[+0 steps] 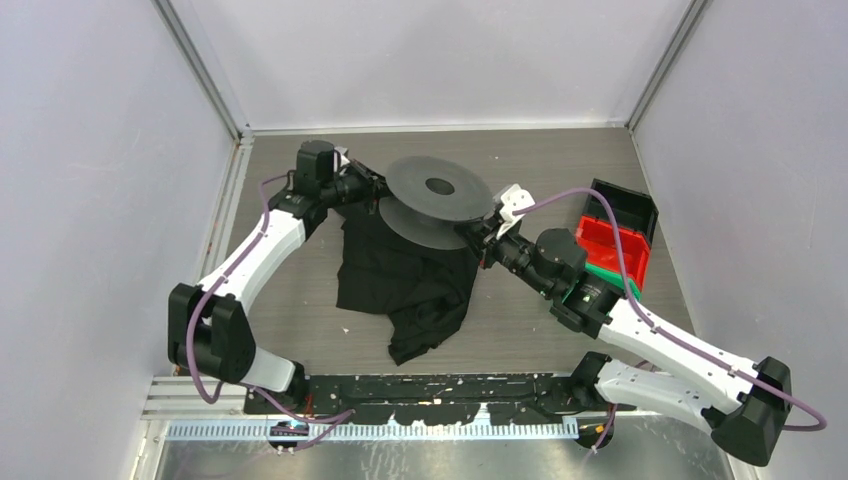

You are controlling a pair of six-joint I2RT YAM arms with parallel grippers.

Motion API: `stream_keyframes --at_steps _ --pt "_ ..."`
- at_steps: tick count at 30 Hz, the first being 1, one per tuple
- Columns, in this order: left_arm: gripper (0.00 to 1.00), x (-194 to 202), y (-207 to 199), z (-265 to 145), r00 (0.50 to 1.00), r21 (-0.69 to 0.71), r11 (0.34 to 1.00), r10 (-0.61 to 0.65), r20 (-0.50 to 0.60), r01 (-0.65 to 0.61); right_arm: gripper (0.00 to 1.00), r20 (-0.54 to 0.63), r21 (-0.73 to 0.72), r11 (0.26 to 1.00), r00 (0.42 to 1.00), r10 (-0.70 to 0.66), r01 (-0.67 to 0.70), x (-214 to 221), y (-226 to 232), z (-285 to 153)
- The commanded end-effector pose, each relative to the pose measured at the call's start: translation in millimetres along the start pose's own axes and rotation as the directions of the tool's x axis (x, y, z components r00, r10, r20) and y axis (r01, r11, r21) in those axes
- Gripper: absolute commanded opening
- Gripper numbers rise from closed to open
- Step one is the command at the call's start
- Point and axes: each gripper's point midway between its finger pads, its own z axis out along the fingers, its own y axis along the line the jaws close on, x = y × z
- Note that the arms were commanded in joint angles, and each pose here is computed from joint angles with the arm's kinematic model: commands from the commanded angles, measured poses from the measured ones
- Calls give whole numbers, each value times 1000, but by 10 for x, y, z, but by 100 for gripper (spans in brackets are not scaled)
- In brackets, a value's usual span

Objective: Wrap the cables

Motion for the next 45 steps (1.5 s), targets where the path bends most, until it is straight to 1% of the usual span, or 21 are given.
stream_keyframes --at_steps 1,4,7,12,19,25,33,37,40,45 --pt "1 -72 -160 -216 991 -29 998 -60 119 64 1 98 9 1000 995 -26 25 -326 42 33" --pt "0 -71 -65 -275 989 -125 989 -59 139 76 0 104 13 1000 994 -27 26 -331 43 54" --pt "1 -90 -40 -317 987 -172 983 -37 158 64 1 99 14 1000 995 -29 28 -324 45 87" --pt "0 -118 -1 -326 984 -180 982 -24 176 56 1 98 17 999 995 -33 32 -323 45 127" --pt "0 -316 1 -265 968 -207 978 53 246 -1 1 126 60 998 992 -17 10 -331 -20 215" --pt "1 -502 47 -12 963 -259 966 53 262 17 1 155 161 986 988 3 -29 -202 -206 421" --pt "1 -684 164 384 961 -313 949 47 272 43 1 191 240 967 981 35 -81 -98 -455 563" --pt "1 -732 264 613 968 -342 938 31 250 58 0 176 284 955 984 39 -89 7 -646 629" --pt "1 -750 345 828 974 -358 931 12 227 72 0 165 331 938 985 52 -105 105 -877 639" --pt "1 -611 304 1171 985 -378 925 29 172 39 0 168 404 905 983 68 -131 168 -1201 531"
